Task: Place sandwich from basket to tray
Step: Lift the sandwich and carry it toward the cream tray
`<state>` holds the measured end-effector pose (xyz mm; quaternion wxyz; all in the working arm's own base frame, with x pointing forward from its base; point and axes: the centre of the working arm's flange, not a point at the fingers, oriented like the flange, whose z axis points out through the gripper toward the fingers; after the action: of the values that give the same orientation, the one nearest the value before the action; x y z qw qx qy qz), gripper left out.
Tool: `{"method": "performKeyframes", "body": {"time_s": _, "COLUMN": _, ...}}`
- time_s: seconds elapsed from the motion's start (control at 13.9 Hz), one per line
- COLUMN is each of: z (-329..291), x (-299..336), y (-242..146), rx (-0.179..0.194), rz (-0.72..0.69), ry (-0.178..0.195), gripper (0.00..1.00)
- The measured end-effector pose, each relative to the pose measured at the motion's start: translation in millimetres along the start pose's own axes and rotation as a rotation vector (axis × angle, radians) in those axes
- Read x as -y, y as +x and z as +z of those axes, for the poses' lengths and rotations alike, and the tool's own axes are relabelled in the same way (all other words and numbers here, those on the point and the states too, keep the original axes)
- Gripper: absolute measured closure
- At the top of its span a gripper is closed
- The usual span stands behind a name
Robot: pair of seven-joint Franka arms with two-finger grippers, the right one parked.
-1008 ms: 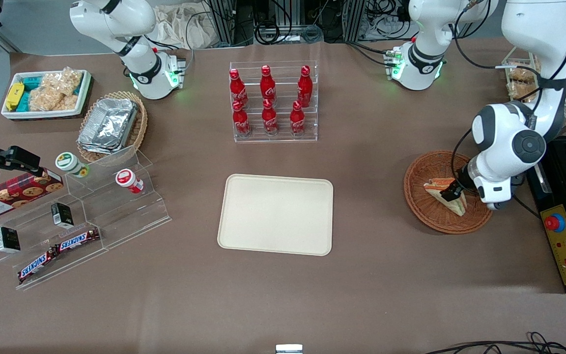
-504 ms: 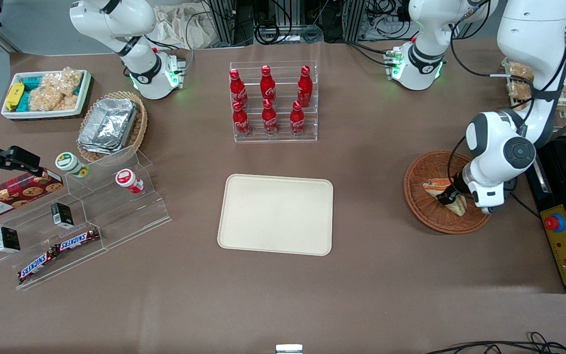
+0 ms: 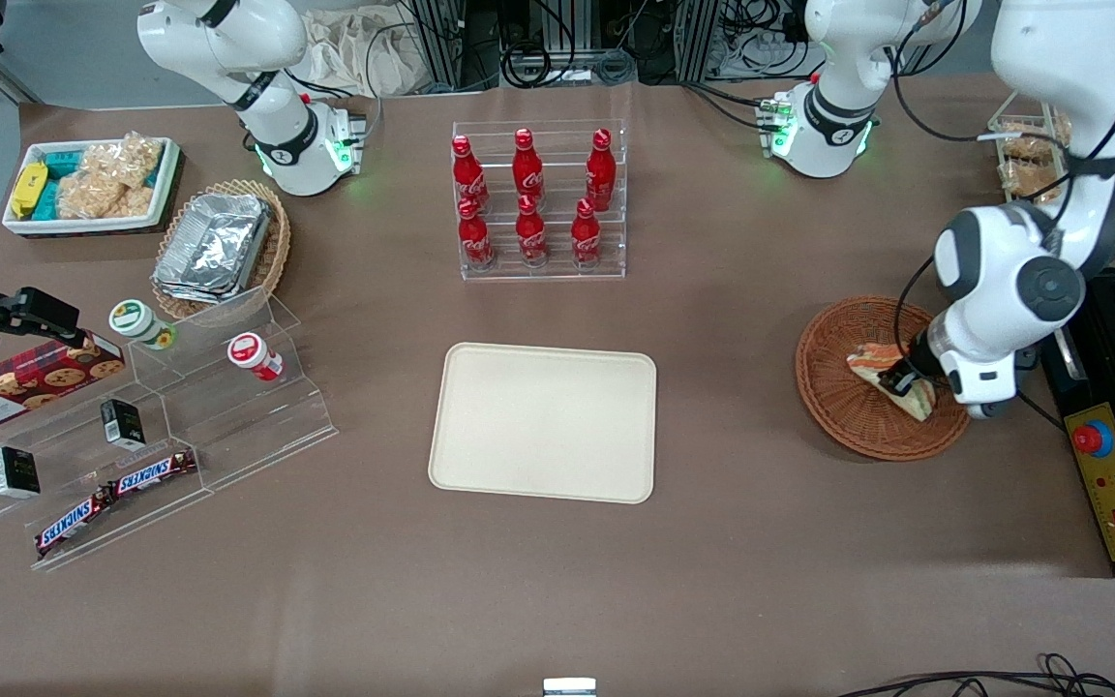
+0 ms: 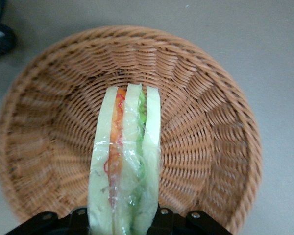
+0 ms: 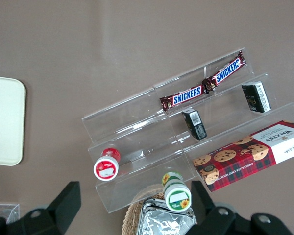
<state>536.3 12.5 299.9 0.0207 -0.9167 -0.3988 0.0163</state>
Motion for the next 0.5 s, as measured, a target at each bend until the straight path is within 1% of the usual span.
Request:
{"method": "performKeyframes", "body": {"time_s": 0.07, "z": -31, "x": 3, "y": -2, "rx": 0.0, "rz": 0.044, "ry": 0.001, "gripper": 0.65}}
{"method": "performKeyframes", "body": {"time_s": 0.14, "z": -61, "x": 6, "y": -7, "rx": 0.004, "rz": 0.098, "ry": 0.005, "gripper": 0.68}}
{"method": "performKeyframes", "body": {"time_s": 0.29, "z": -115, "x": 6, "y": -23, "rx": 0.016, "rz": 0.224, "ry": 0.015, "gripper": 0.8}}
{"method": "performKeyframes", "body": {"time_s": 0.43, "z": -154, "x": -17, "y": -52, "rx": 0.033, "rz": 0.352, "ry": 0.014, "gripper": 0.8}}
{"method": "performKeyframes", "body": {"time_s": 0.5, "z": -166, "x": -36, "y": -73, "rx": 0.032, "rz": 0.422, "ry": 0.01, "gripper": 0.8}}
